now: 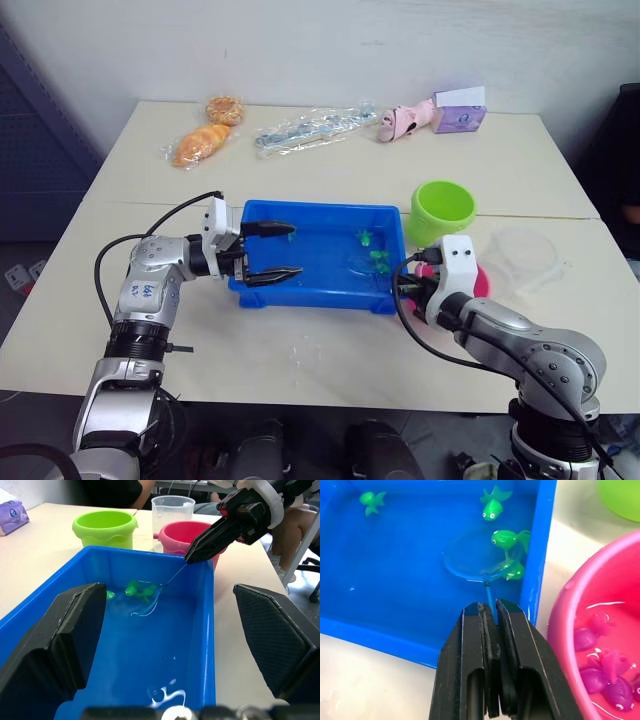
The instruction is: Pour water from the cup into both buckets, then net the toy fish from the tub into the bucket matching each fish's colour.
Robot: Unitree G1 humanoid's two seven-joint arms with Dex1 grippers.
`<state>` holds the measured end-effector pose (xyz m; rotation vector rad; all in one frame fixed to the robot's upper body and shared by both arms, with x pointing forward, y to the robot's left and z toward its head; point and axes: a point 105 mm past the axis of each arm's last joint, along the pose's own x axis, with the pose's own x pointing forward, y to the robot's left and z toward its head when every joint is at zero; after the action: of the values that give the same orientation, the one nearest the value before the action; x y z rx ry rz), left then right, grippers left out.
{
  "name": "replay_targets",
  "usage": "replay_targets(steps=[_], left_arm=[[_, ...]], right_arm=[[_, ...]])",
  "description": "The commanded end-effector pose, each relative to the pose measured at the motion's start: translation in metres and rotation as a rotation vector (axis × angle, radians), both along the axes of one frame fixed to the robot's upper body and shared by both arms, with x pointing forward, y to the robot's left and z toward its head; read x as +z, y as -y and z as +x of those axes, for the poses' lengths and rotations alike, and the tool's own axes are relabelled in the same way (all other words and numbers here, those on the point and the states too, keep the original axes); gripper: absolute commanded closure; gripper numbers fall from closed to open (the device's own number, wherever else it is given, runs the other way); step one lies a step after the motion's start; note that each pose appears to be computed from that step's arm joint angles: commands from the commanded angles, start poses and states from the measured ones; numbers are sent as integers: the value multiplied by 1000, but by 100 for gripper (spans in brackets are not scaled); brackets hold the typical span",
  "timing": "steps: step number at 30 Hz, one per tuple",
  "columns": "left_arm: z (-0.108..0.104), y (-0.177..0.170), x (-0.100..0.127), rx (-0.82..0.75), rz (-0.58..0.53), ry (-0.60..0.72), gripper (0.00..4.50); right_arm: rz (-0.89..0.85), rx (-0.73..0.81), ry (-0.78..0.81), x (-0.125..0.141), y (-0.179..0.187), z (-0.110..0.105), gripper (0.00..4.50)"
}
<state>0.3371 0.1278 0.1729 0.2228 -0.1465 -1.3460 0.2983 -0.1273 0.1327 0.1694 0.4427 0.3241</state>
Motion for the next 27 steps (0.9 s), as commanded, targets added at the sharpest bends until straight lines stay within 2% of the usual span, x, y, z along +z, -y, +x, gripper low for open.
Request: replay_targets(steps=[1, 8, 15, 27], left_arm=[[-2, 0, 7, -2, -13, 38, 14], [-3, 0, 7, 2, -14, 38, 14], [-3, 0, 7, 2, -14, 39, 14], [-3, 1, 8, 0, -14, 40, 14]], right_arm=[[-25, -6, 60, 15, 1, 0, 450], [-102, 31, 67, 12, 0, -5, 450], [-64, 36, 33, 8, -2, -10, 450], [-121, -69, 8, 7, 5, 4, 450]])
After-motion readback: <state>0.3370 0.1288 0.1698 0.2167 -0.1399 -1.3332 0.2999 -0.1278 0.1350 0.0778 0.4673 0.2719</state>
